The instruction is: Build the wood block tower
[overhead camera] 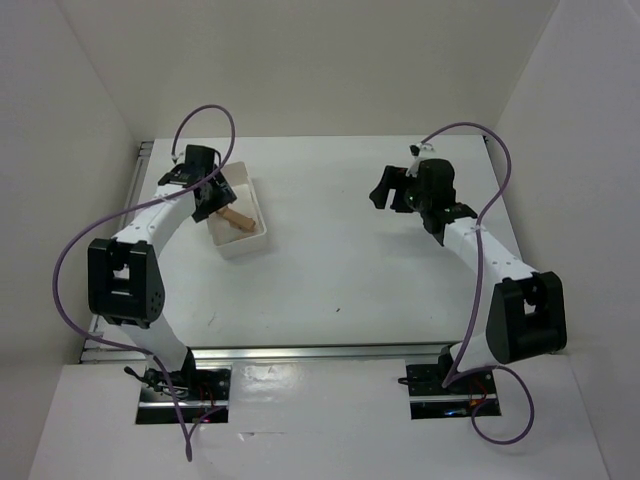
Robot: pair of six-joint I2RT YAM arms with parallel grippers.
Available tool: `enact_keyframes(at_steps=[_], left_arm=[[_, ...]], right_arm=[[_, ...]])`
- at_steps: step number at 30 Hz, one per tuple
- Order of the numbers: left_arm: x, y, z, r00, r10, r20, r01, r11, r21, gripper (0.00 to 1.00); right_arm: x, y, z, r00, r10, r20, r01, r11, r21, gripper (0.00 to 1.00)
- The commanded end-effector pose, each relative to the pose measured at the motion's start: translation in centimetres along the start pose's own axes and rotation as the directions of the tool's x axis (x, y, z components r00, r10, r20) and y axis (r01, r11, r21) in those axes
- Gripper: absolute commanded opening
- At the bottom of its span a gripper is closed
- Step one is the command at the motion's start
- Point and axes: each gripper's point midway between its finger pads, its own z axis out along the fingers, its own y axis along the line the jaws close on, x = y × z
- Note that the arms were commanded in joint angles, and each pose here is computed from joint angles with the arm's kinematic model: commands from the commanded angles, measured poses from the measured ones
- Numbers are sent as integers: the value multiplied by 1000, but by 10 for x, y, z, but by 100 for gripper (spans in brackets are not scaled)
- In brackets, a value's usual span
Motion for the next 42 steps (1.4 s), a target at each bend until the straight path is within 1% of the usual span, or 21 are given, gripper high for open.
enact_keyframes(at_steps=[1,7,12,15,16,17,21,24,26,27,30,31,32,33,36,37,38,39,40,41,42], left_arm=[[-18,10,-2,999,-2,50,6,998,-66,77],[-22,36,0,999,-17,41,23,988,-155,76],[-31,40,-1,997,3,77,9,989,-149,76],[-27,44,13,999,4,49,5,984,-176,70],[-27,43,18,999,5,41,2,984,-181,66],[-25,42,29,1000,9,25,-4,981,-192,65],[-19,40,51,999,18,-33,-25,975,-219,55],[-12,45,61,998,26,-63,-41,967,-251,54],[-16,45,59,998,16,-53,-29,966,-257,53],[-10,51,59,997,21,-68,-39,960,-276,50],[0,58,55,997,12,-79,-35,958,-286,34],[-1,58,54,997,11,-70,-31,959,-281,27],[-4,56,50,998,9,-55,-24,962,-271,6],[-4,56,50,998,9,-55,-24,962,-271,0],[-20,57,37,1000,14,-14,-18,955,-297,0],[-34,57,28,999,21,46,-5,945,-326,0],[-38,55,23,997,41,67,-16,938,-346,0],[-45,60,14,995,51,87,-14,926,-377,0],[-61,60,3,986,75,148,-6,908,-419,0],[-70,63,-5,982,79,174,8,894,-449,0],[-87,72,-27,972,100,215,25,857,-515,0]], right_arm=[[-16,-4,9,999,-32,39,31,999,25,85],[-9,-12,16,1000,-26,14,25,998,53,85],[-5,-14,23,1000,-31,-7,31,998,60,86],[1,-20,29,999,-25,-32,27,997,77,86],[0,-20,31,999,-25,-32,27,997,77,86],[2,-20,31,999,-23,-40,26,997,79,86],[0,-19,30,999,-23,-40,26,997,79,86],[-1,-23,30,999,-24,-35,27,995,98,86],[-2,-25,30,999,-33,-33,36,994,107,86],[-2,-25,30,999,-33,-33,36,994,107,86],[-6,-23,30,999,-35,-24,37,994,104,86],[-6,-23,30,999,-35,-24,37,994,104,86],[-3,-25,32,999,-33,-33,36,994,107,86],[-3,-25,32,999,-33,-33,36,994,107,86],[-3,-25,32,999,-42,-34,46,993,106,86],[-3,-25,32,999,-42,-34,46,993,106,86],[-3,-25,32,999,-42,-34,46,993,106,86],[-3,-27,32,999,-42,-32,46,992,115,86],[1,-28,32,998,-41,-40,45,992,118,86],[0,-30,32,998,-41,-37,45,991,128,86],[0,-32,32,999,-41,-34,46,989,140,86]])
